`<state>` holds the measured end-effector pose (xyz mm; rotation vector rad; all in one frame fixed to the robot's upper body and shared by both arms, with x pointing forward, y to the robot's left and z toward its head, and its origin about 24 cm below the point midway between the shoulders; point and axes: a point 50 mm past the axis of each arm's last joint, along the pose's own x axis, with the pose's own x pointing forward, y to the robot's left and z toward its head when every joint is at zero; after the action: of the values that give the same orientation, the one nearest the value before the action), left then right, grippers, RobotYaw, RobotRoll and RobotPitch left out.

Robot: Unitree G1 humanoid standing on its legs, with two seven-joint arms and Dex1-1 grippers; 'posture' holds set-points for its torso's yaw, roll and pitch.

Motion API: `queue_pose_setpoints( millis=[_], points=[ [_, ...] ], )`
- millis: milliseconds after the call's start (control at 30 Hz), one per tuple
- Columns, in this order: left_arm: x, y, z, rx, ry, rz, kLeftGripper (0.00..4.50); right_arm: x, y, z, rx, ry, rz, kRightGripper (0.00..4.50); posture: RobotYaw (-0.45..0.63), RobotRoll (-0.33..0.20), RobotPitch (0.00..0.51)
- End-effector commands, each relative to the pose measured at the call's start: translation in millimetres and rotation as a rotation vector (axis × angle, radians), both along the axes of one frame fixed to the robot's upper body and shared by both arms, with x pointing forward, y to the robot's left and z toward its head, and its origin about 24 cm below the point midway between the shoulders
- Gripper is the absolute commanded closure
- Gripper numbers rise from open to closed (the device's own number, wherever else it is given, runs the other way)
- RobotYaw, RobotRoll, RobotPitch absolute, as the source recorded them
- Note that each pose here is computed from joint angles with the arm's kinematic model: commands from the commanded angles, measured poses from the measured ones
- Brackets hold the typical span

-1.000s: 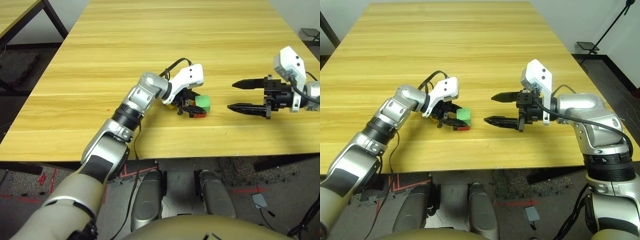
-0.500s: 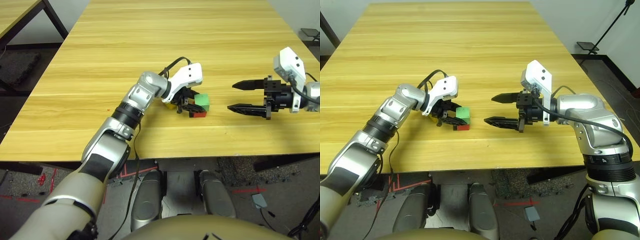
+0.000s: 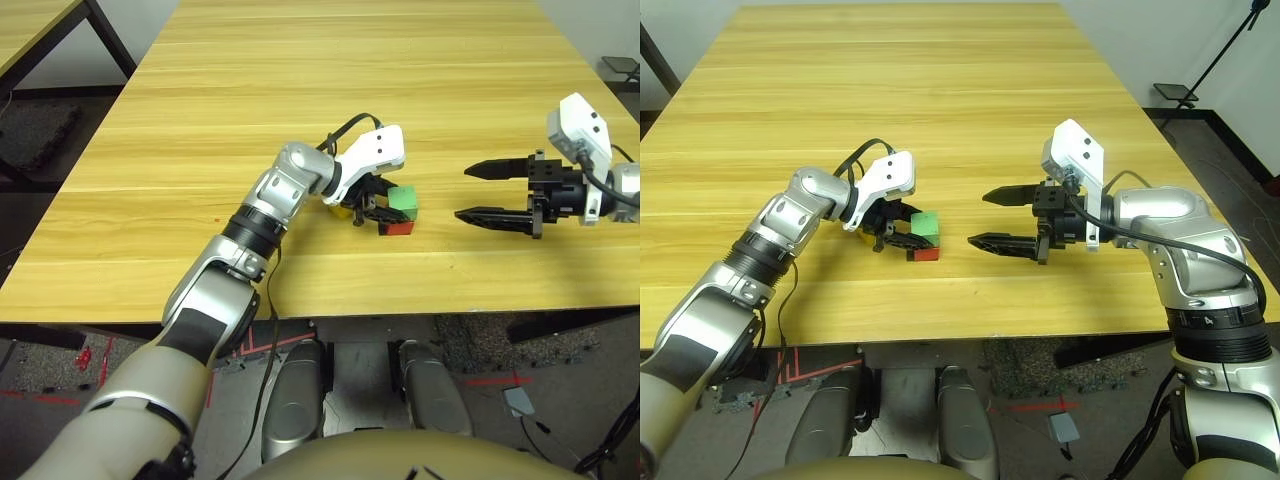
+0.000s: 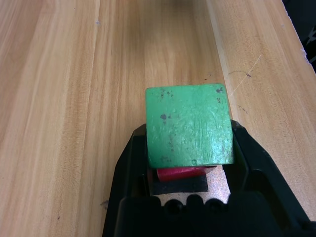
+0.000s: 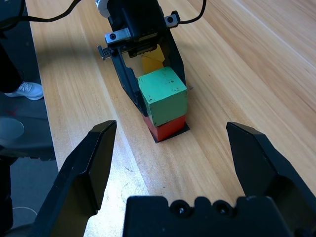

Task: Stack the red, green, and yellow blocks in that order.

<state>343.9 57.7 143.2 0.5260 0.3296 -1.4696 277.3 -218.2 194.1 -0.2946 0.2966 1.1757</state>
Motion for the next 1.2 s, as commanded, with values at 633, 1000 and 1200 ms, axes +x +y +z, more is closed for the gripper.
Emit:
queue_pose_setpoints(
  millis=[633,1000,1200],
  points=[
    [-33.4,70,46,0.062,-0.037,0.196,0.02,-4.3,-7,-1,-0.016,0.03,-0.003,0.0,0.11,-0.074,0.097],
    [-6.8,84,8,0.107,-0.019,0.497,0.02,-1.9,-5,0,-0.013,0.027,0.007,0.0,0.1,-0.082,0.093],
    [-11.8,80,0,0.085,0.078,0.555,0.02,-3.4,-6,-1,-0.015,0.033,0.005,0.0,0.1,-0.082,0.098]
  ],
)
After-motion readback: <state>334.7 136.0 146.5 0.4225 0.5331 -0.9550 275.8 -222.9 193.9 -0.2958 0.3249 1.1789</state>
